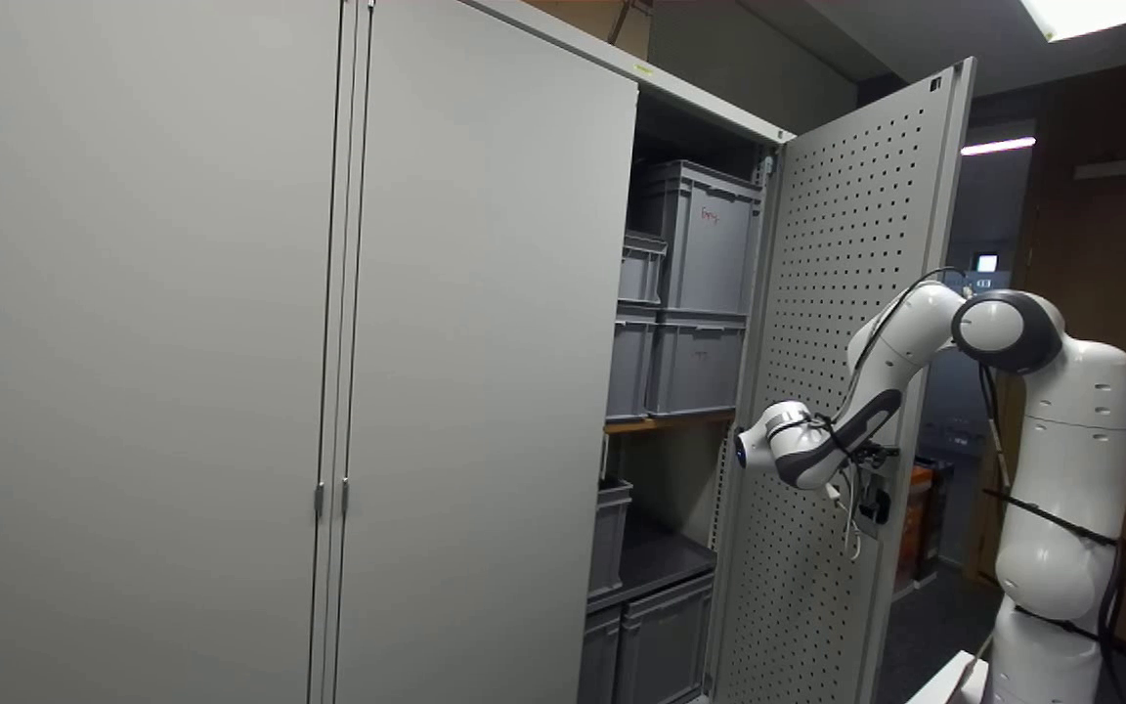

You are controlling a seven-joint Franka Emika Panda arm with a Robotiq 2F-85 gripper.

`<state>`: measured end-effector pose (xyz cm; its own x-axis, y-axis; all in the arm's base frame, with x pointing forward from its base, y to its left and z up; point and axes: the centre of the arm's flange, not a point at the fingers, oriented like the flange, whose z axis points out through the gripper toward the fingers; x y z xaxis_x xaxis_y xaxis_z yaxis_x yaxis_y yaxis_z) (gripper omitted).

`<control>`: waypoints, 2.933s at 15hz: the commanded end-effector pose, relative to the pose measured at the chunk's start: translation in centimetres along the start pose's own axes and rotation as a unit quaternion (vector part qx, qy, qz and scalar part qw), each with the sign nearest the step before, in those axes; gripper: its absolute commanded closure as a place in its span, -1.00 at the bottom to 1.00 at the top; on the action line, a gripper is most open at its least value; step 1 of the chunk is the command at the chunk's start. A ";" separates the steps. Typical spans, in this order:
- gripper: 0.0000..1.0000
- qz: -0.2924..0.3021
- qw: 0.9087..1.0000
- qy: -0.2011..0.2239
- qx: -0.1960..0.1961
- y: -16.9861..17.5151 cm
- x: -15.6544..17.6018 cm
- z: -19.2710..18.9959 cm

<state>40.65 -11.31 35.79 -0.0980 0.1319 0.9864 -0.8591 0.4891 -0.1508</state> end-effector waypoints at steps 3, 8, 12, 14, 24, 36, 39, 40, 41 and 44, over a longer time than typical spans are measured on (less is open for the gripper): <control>1.00 0.004 1.000 0.004 -0.002 -0.1 0.2 0.0; 1.00 0.007 1.000 0.002 -0.010 -0.6 0.7 0.8; 1.00 0.001 1.000 -0.009 -0.014 -1.2 1.1 1.8; 1.00 -0.003 1.000 -0.016 -0.016 -1.5 1.3 2.5; 1.00 -0.023 0.998 -0.050 -0.023 -2.3 2.3 4.9; 1.00 -0.057 0.994 -0.097 -0.004 -3.1 3.4 8.2; 1.00 -0.057 0.993 -0.104 0.001 -3.2 3.7 9.0; 1.00 -0.056 0.993 -0.105 0.003 -3.3 3.8 9.2; 1.00 -0.056 0.993 -0.105 0.006 -3.3 3.8 9.4; 1.00 -0.051 0.993 -0.103 0.014 -3.4 4.1 10.0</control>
<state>38.33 -19.78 39.54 -0.1056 -0.0869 0.9906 -0.8397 0.5415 -0.0420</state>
